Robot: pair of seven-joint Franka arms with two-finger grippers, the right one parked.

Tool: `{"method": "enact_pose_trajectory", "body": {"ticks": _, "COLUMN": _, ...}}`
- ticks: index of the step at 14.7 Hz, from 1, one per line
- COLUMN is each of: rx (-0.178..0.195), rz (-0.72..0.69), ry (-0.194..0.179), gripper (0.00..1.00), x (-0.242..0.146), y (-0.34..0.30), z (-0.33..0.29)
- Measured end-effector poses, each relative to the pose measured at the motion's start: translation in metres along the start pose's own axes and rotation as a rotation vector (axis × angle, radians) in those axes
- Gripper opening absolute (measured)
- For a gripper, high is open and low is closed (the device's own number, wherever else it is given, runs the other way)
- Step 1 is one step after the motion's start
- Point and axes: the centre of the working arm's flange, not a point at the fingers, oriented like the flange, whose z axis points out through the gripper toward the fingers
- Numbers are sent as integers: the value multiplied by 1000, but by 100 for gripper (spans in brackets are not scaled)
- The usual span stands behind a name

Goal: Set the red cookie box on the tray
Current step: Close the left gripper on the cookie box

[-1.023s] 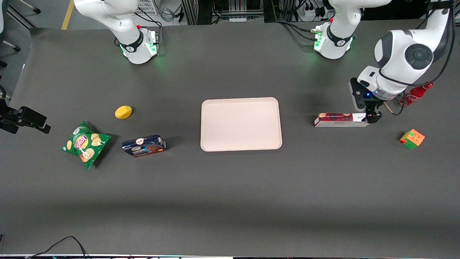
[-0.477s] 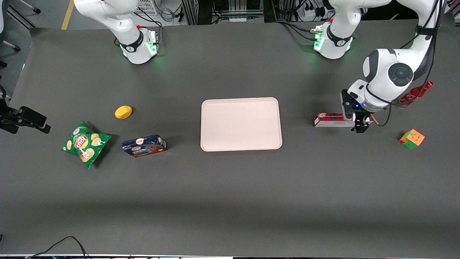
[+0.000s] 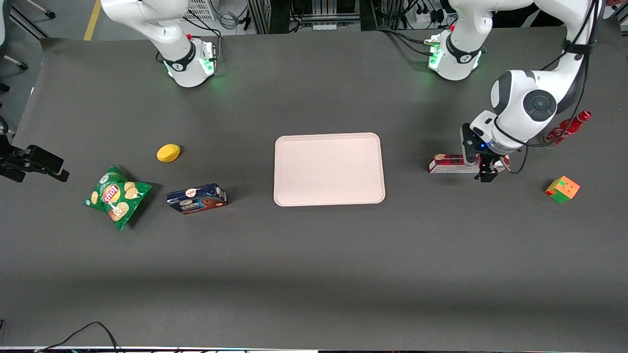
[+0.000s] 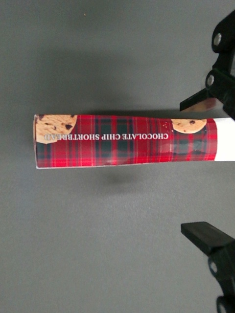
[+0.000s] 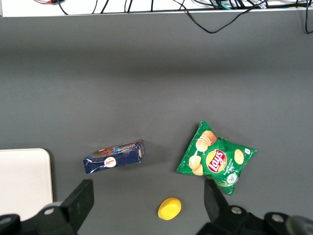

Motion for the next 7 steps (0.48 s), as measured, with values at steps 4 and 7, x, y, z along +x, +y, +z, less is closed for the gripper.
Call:
{"method": "enact_pose_trajectory", "body": {"ticks": 4, "rx": -29, "rz": -3, "ry": 0, "gripper": 100, "x": -1, "y": 8, "z": 11}}
{"method": "enact_pose_trajectory", "body": {"ticks": 7, "rx": -44, "rz": -6, "ry": 0, "gripper": 100, "x": -3, "y": 15, "z": 18}}
